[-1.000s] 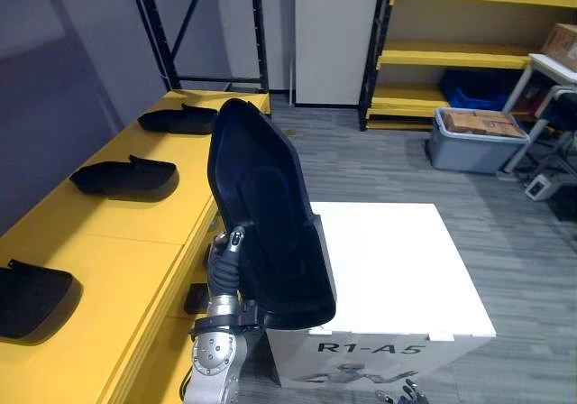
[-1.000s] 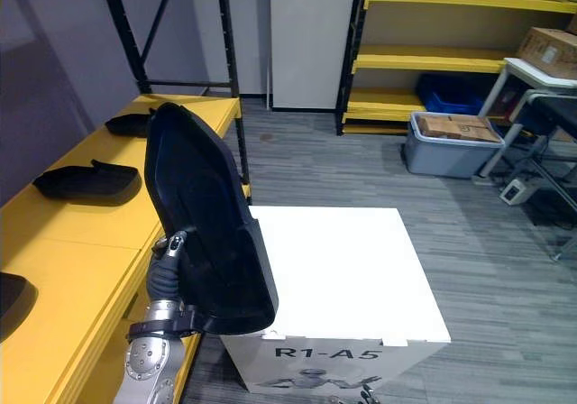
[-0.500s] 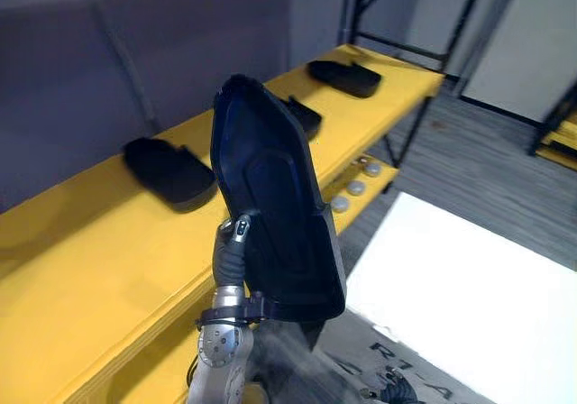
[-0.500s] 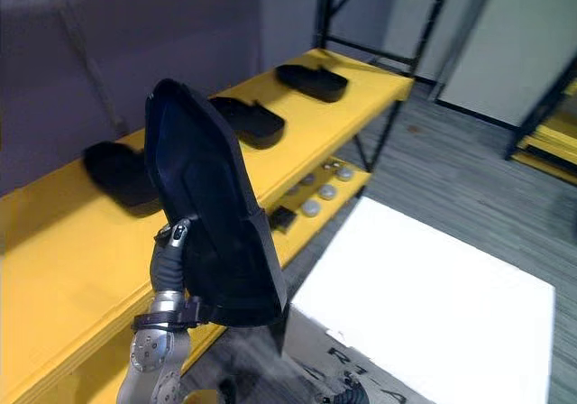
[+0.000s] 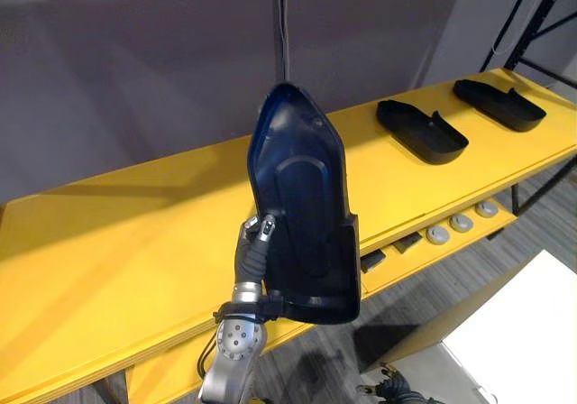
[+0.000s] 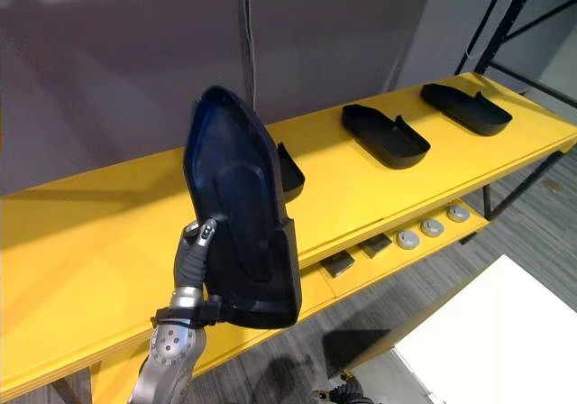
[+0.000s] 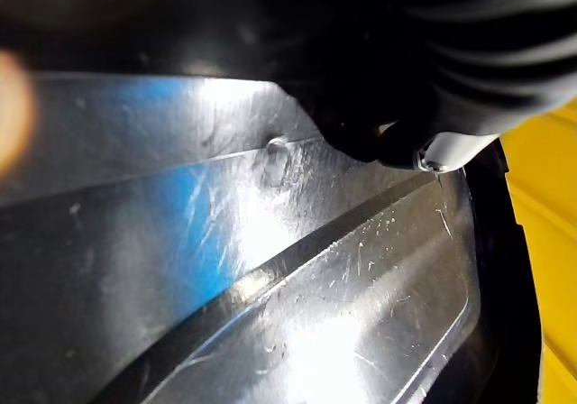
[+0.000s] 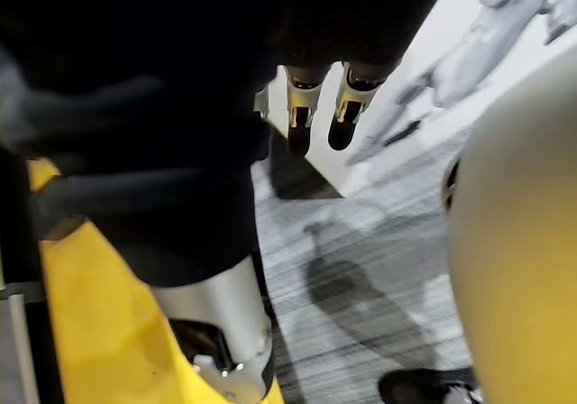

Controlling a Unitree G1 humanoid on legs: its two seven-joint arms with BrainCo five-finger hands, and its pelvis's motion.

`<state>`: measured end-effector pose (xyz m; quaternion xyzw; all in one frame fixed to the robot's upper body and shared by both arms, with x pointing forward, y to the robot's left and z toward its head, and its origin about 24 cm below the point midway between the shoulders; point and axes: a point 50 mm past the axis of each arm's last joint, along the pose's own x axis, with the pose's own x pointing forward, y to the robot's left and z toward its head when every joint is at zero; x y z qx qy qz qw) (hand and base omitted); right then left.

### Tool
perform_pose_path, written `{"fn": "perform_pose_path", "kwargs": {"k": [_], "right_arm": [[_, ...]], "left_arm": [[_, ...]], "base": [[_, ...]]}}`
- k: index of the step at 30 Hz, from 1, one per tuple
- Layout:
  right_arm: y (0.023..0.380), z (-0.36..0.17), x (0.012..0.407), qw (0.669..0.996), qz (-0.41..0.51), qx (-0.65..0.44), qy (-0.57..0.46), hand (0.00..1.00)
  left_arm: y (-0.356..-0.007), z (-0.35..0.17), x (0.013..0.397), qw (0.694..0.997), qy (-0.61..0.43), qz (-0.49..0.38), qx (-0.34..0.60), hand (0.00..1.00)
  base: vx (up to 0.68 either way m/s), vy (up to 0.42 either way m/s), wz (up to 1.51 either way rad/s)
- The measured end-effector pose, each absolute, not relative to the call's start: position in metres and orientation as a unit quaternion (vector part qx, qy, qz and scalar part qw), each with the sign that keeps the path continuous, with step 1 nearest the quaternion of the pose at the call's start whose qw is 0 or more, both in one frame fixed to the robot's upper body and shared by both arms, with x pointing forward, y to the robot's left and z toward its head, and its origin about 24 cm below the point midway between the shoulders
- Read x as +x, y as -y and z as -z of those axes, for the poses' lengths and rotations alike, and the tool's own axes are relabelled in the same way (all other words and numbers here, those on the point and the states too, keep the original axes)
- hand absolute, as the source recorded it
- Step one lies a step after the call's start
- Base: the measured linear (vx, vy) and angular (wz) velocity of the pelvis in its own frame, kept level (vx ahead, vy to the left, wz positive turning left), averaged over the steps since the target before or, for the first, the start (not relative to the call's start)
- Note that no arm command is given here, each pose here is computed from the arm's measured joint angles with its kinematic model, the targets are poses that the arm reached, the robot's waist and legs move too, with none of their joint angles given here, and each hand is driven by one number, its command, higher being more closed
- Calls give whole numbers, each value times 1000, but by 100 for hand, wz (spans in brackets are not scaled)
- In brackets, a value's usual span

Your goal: Walk over and take plastic housings, then place them on the shelf

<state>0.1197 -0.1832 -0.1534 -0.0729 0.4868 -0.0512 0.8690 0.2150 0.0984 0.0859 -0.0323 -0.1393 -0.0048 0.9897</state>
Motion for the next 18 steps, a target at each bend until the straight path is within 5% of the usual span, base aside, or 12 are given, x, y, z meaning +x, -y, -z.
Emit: {"fn": "perform_pose_path", "kwargs": {"k": [8, 18], "right_arm": [[179, 146, 117, 885, 62, -54, -459, 0], [163, 151, 100, 876, 60, -29, -477, 0]], "left_arm": [[-125, -80, 213, 987, 124, -95, -34, 100], [-130, -76, 207, 988, 113, -103, -32, 100]], "base": [[27, -172, 103], [144, -52, 23]]}}
